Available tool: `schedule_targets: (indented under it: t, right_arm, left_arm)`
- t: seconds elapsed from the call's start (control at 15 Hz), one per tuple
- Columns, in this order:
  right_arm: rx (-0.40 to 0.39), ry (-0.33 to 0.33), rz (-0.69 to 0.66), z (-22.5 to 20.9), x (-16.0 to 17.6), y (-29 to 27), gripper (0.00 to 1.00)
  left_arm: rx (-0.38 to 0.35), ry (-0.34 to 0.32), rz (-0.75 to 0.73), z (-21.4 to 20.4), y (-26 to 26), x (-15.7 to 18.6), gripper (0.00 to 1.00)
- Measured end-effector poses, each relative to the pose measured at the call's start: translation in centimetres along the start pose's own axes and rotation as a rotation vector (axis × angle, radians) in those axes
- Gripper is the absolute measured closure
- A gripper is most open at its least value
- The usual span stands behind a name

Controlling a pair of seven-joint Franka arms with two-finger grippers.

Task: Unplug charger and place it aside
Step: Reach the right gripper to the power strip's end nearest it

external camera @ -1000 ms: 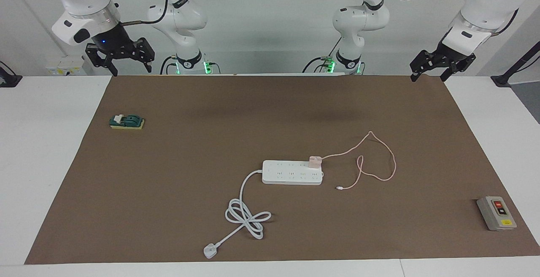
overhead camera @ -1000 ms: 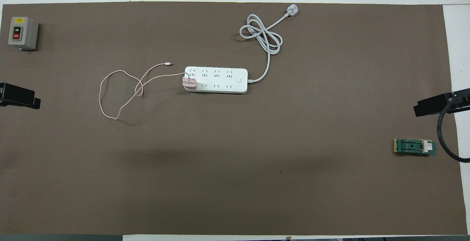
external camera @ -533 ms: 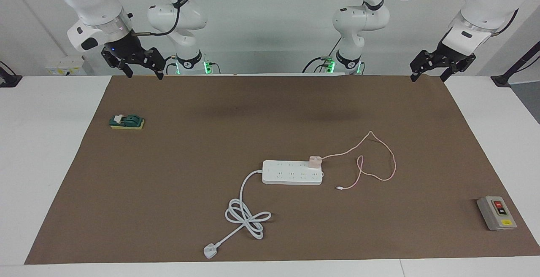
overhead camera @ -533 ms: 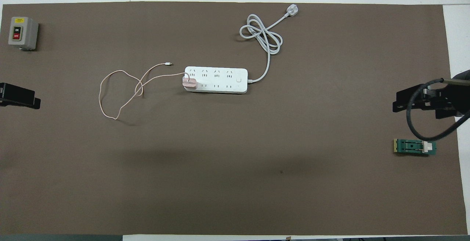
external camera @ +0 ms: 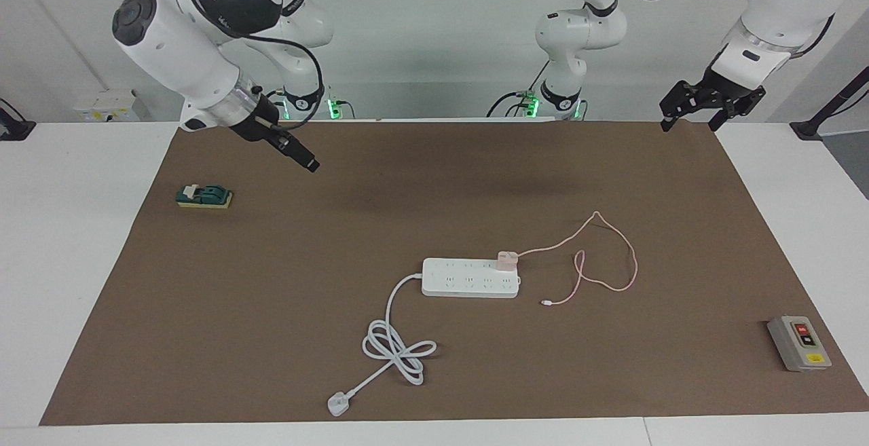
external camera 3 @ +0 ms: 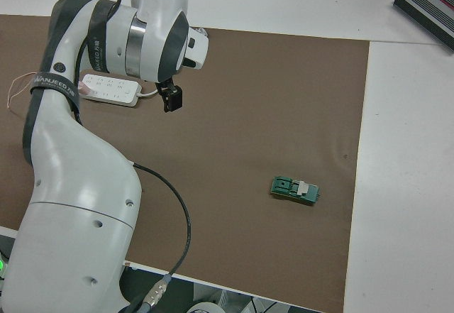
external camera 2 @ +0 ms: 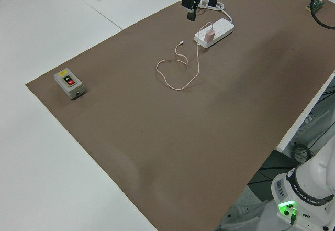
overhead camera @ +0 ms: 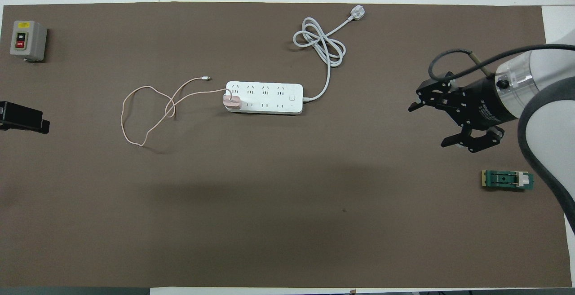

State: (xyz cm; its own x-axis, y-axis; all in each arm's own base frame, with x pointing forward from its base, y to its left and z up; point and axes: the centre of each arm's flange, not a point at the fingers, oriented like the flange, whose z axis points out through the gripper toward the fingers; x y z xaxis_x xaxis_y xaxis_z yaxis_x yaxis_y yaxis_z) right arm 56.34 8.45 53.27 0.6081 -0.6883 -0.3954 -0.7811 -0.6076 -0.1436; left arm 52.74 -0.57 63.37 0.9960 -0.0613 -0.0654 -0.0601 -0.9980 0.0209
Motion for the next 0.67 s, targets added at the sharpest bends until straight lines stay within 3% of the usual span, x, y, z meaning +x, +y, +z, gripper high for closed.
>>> schedule_targets:
  t: [0.33, 0.67]
  right_arm:
    - [0.091, -0.134, 0.293, 7.0, 1.8, -4.4, 0.00]
    - [0.145, -0.271, 0.487, 12.3, 4.2, -6.4, 0.00]
  left_arm:
    - [0.000, 0.000, 0.000, 0.0, 0.0, 0.0, 0.00]
    - [0.000, 0.001, 0.001, 0.0, 0.1, 0.0, 0.00]
